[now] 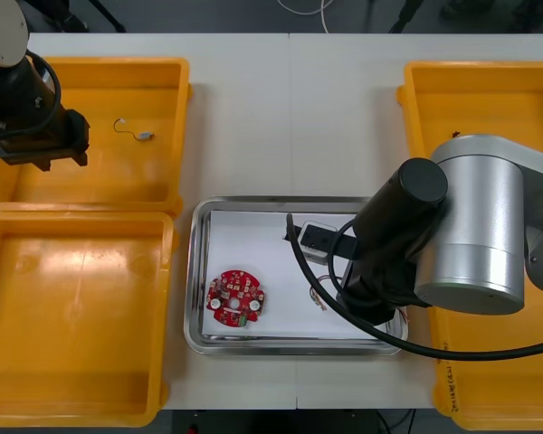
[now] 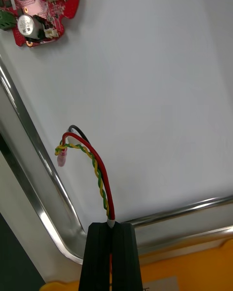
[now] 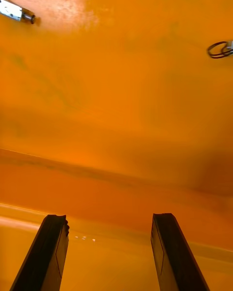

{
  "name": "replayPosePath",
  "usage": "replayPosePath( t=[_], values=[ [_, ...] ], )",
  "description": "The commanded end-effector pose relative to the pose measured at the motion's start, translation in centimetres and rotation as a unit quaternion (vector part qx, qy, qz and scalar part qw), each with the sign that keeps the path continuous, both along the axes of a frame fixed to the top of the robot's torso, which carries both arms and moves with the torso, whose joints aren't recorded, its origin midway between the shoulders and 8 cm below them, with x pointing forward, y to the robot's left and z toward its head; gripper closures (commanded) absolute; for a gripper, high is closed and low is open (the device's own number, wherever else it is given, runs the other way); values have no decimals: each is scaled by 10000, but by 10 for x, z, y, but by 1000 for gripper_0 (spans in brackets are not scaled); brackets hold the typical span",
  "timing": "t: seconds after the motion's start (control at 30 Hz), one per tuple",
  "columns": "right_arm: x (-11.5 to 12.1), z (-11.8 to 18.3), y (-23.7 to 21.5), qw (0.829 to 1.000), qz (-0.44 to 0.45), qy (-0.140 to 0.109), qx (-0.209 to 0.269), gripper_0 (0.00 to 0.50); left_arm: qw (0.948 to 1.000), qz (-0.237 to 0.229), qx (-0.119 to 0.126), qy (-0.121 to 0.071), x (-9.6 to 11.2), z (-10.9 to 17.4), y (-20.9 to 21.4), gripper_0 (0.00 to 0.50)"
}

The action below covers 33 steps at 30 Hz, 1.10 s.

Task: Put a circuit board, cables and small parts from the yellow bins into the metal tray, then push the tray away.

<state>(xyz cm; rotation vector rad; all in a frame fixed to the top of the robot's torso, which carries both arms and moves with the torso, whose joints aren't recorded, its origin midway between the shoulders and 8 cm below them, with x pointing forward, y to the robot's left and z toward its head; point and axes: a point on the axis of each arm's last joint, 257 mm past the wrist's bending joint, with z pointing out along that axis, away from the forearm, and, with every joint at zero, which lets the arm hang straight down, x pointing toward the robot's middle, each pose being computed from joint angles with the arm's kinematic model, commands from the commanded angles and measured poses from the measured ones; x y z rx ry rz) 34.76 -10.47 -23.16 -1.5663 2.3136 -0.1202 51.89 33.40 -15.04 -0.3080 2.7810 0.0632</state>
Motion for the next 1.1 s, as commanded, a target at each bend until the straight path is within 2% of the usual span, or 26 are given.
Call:
replayPosePath(
  t=[0.03, 0.13, 0.37, 0.57, 0.8, 1.03, 1.07, 1.1],
  values=[
    [-9, -5, 20, 9994, 345, -27, 90, 500, 9981, 150, 142, -586, 27, 41, 32, 0],
    [-4, -12, 17, 9993, 347, -119, -41, 500, 9964, 271, 79, -798, 40, 42, 42, 0],
    [2, -35, 9, 9997, 225, 6, -138, 500, 9936, 381, 35, -1060, 60, 45, 54, 0],
    [5, -51, 7, 9997, 206, 62, -127, 500, 9888, 425, 150, -1423, 80, 48, 68, 0],
    [6, -61, 18, 9998, 200, 36, 13, 500, 9856, 442, 186, -1624, 94, 44, 78, 0],
    [4, -66, 23, 9998, 180, -9, 50, 500, 9845, 458, 144, -1687, 105, 32, 86, 0],
    [4, -67, 23, 9999, 160, -18, 55, 478, 9846, 469, 133, -1678, 105, 29, 87, 0],
    [4, -68, 22, 9999, 150, -15, 53, 430, 9847, 470, 144, -1669, 106, 28, 88, 0]
  ],
)
